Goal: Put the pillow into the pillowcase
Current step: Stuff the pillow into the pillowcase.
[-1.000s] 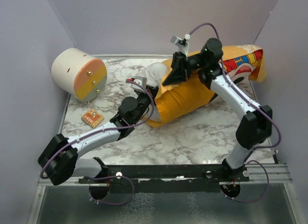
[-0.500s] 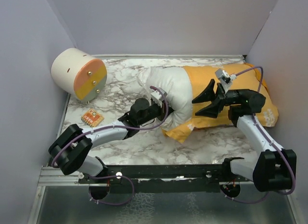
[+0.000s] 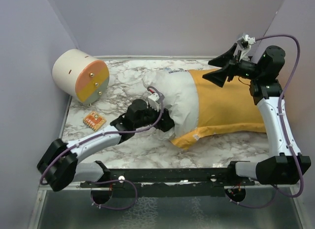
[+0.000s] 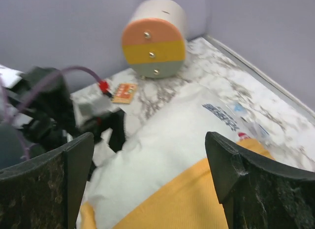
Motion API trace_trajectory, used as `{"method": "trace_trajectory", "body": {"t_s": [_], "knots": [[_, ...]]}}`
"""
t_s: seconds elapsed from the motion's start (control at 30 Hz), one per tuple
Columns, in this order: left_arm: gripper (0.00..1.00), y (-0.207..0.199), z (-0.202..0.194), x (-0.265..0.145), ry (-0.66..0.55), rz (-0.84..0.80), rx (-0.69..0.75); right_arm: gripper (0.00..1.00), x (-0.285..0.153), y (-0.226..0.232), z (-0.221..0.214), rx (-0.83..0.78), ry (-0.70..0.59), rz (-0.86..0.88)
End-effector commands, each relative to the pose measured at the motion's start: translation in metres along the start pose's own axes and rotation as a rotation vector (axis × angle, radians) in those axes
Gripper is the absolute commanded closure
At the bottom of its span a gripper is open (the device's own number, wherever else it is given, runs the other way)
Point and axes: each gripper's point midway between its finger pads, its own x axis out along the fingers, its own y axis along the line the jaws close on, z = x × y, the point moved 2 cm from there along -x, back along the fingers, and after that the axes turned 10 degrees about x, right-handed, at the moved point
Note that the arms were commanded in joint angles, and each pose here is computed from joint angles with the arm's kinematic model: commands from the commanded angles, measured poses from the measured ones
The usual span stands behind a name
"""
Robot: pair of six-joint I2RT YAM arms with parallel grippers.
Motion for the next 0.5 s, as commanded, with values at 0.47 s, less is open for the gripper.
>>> {"method": "trace_trajectory", "body": {"t_s": [0.47], "knots": [[0.01, 0.04, 0.11, -0.035, -0.186, 0.174, -0.225, 0.25, 0.016, -0.107, -0.115, -0.05, 0.413, -0.585]]}}
